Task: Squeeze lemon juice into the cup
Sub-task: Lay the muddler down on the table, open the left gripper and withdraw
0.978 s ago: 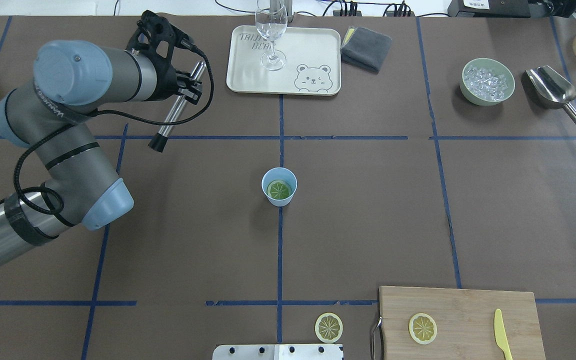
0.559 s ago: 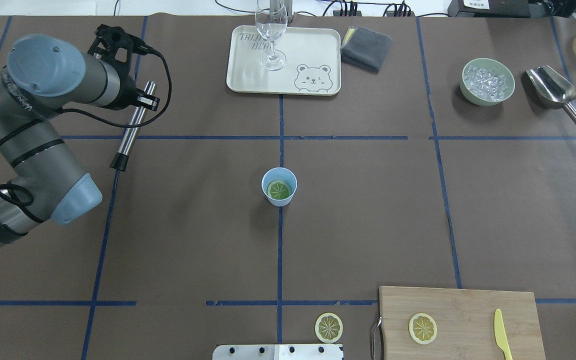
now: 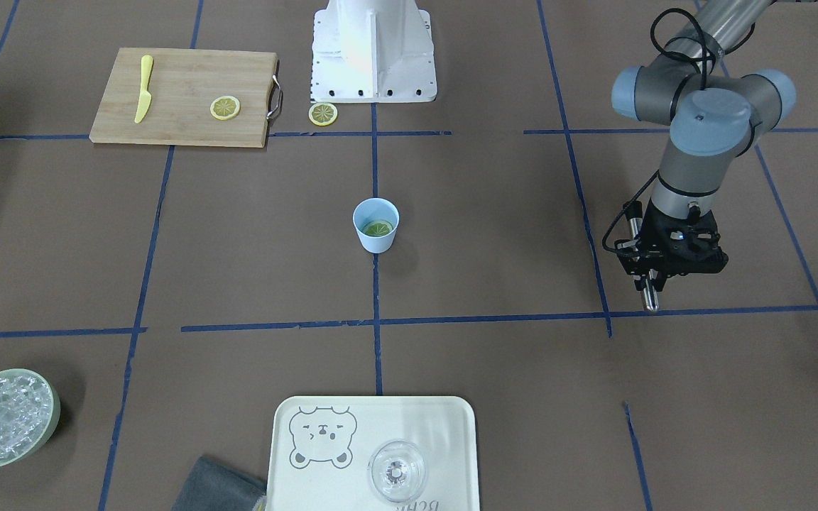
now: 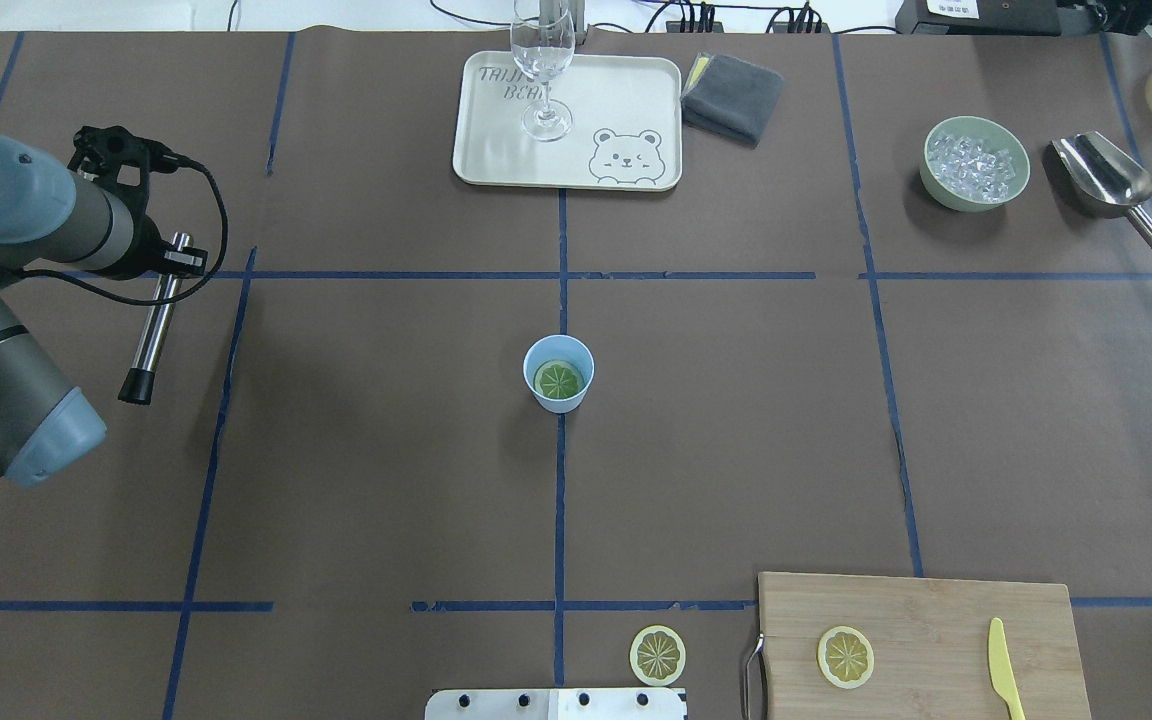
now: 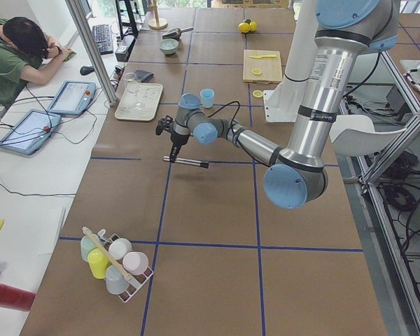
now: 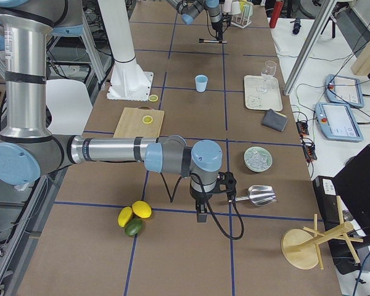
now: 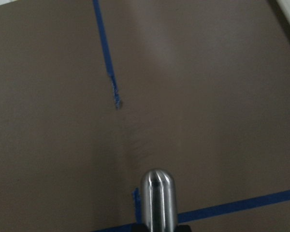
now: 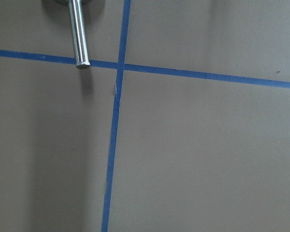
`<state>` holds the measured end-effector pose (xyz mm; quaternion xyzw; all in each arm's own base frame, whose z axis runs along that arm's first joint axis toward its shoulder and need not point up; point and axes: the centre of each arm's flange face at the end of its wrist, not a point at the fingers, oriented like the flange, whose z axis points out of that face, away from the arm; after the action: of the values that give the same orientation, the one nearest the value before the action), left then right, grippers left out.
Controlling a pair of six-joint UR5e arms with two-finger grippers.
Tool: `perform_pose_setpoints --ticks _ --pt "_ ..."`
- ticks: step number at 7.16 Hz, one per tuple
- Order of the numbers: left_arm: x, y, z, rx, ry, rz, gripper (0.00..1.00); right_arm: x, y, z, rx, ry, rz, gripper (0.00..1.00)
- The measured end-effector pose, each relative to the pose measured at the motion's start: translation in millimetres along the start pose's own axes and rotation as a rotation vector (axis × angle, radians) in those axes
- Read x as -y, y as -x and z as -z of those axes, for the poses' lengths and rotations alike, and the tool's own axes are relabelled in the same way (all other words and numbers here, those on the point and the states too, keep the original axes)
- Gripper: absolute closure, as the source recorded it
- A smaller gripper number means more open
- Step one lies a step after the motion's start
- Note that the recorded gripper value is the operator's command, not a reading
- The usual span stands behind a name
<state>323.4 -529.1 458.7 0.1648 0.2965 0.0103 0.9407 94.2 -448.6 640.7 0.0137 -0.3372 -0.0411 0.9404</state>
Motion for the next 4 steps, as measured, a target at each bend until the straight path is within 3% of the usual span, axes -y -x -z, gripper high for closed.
perform_pose_setpoints --ticks 4 --pt "-20.8 24.2 -28.6 0.049 0.052 0.053 1.0 0.5 -0.4 -0.4 0.0 0.0 0.002 0.0"
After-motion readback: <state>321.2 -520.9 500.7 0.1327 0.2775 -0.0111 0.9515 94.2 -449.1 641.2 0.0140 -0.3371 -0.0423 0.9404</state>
